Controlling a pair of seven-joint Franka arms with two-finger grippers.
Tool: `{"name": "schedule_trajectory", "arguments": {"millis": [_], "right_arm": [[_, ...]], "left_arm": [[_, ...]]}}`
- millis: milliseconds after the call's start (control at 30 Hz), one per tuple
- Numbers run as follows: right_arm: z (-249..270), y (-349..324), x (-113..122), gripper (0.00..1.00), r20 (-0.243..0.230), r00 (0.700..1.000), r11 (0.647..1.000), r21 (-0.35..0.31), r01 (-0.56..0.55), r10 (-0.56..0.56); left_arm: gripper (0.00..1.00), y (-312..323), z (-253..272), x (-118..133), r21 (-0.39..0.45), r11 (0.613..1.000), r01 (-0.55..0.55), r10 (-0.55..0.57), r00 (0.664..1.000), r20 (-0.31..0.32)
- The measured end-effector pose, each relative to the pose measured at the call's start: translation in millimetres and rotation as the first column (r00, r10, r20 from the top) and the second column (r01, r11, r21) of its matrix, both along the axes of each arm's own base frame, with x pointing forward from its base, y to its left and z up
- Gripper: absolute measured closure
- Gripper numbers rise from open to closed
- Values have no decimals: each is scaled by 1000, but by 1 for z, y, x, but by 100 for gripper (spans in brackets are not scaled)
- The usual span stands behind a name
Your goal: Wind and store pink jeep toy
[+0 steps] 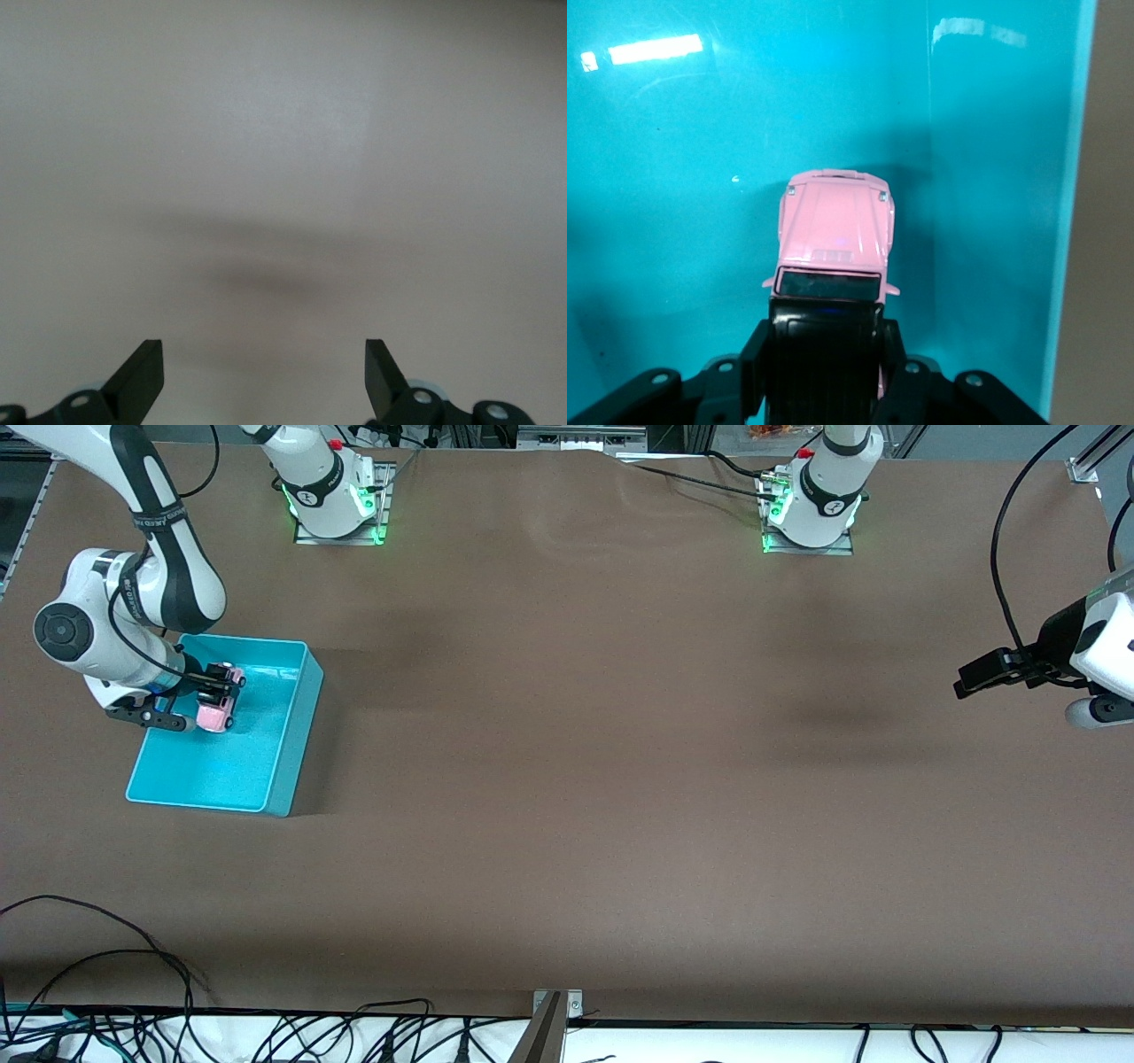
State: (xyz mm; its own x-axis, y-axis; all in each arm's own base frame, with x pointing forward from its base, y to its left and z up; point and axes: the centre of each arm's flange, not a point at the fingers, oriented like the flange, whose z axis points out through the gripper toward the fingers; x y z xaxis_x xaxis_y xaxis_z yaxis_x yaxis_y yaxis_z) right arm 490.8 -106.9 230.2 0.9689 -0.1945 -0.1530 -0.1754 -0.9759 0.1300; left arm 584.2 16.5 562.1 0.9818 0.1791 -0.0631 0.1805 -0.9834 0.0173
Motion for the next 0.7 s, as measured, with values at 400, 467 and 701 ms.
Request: {"name": "schedule_trajectory", "arguments": {"millis": [400,467,701], "right_arm": [[-12,1,-3,45,1,1000,1000,2,-3,3],[-12,1,-3,43,2,1000,1000,2,-3,3],[-7,1,-1,24,13,1000,1000,1,0,0]], "left_arm": [[0,0,0,0,0,1000,0,0,1000,0],[0,0,0,0,0,1000,0,0,1000,0],[0,0,0,0,0,1000,0,0,1000,0]]}}
